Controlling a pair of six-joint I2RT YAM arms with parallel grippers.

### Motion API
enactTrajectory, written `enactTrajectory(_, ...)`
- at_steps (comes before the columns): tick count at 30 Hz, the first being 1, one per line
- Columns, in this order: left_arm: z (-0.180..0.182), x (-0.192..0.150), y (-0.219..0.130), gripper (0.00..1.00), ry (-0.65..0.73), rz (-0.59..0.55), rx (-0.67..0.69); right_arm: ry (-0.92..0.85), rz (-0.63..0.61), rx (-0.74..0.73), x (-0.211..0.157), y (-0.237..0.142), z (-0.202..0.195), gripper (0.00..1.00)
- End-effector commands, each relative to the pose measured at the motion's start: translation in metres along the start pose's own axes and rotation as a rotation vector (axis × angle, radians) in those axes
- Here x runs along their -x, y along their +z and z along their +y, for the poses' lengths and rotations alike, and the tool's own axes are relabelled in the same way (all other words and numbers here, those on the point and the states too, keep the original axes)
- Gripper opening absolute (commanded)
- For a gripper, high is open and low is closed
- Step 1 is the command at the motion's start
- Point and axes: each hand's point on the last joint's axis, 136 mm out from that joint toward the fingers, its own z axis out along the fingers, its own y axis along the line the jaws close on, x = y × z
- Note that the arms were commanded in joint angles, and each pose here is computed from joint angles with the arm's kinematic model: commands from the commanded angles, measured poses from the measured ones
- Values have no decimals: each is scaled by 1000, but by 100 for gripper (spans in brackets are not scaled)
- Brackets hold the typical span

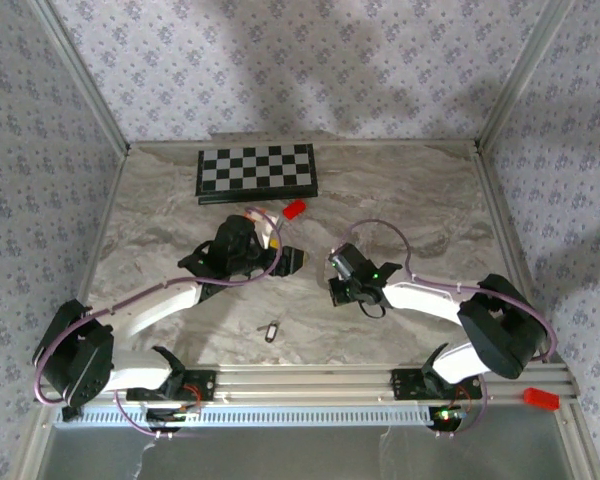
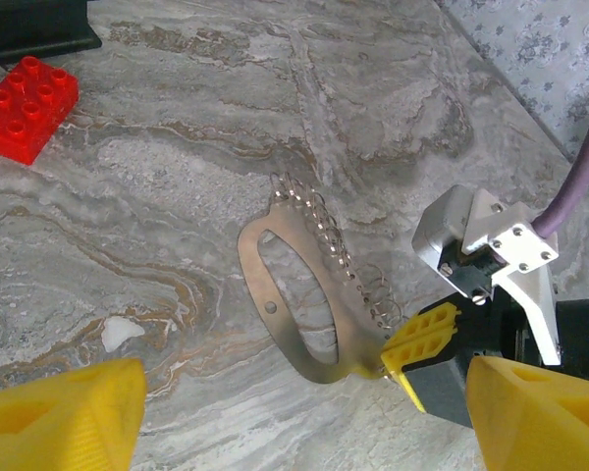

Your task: Put the keys on the keyring

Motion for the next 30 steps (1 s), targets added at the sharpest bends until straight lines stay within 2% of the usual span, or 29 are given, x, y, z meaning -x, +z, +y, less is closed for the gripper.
enactTrajectory(1, 3, 4, -1, 85, 9, -23, 7, 8, 57, -57, -13, -3, -9, 12)
enactTrajectory(14, 5, 4, 0, 85, 5, -24, 6, -8, 78, -102, -17, -6, -13, 14)
enactTrajectory(22, 4, 6, -2, 85, 6, -29, 4, -12, 65, -119, -16, -15, -16, 8)
enactTrajectory(30, 3, 6, -2, 85, -1, -29, -3, -17, 69, -130, -18, -18, -18, 10)
